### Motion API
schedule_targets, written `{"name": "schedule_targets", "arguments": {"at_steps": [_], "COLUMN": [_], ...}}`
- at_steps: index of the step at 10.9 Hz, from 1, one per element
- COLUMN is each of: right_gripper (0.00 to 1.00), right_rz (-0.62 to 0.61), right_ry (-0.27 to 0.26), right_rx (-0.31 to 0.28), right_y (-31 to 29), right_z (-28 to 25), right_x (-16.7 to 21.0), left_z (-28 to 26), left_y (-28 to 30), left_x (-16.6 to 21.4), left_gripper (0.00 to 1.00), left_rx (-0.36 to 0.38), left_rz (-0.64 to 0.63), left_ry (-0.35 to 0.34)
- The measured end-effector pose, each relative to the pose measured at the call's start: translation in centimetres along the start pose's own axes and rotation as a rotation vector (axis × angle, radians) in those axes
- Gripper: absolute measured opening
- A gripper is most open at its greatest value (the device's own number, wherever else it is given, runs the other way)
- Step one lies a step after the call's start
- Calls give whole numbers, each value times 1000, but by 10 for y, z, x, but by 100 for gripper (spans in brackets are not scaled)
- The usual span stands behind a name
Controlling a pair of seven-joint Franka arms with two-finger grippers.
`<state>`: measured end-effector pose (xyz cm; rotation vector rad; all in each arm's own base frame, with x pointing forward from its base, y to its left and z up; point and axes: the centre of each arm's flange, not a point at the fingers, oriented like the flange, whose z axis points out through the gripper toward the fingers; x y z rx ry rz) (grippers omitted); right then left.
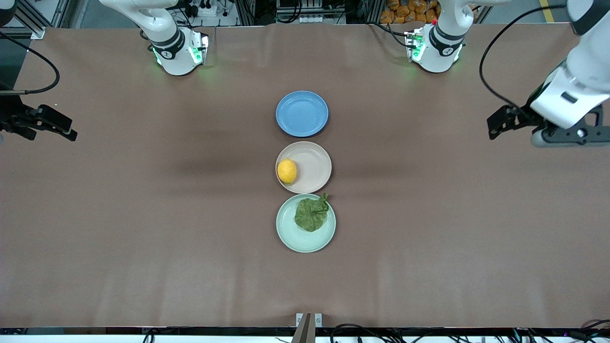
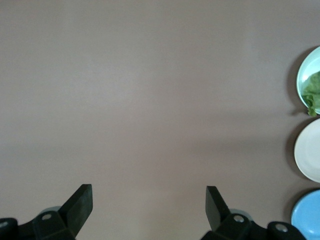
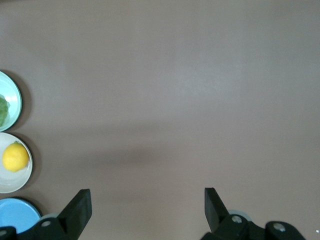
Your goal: Place lemon and lettuce in plates
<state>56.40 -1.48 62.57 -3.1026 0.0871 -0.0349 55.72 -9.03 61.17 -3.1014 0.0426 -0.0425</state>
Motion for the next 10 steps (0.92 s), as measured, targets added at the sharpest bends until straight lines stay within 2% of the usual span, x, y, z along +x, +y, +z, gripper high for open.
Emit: {"name": "schedule_targets", "arguments": {"at_steps": [3, 10], "right_gripper": [100, 100], "right_rz": [-4, -53], "right_ry": [-42, -42], "right_rx": [-1, -1], "right_y": [-2, -29], "right_z": [7, 8], "right_x": [-4, -5], "left_z": [-21, -21], "left_y": [0, 5], "left_x": [-14, -16], "left_gripper": [100, 100], "left_rx": [2, -22], "left_rz": [44, 51], "left_ry": [-33, -46]}}
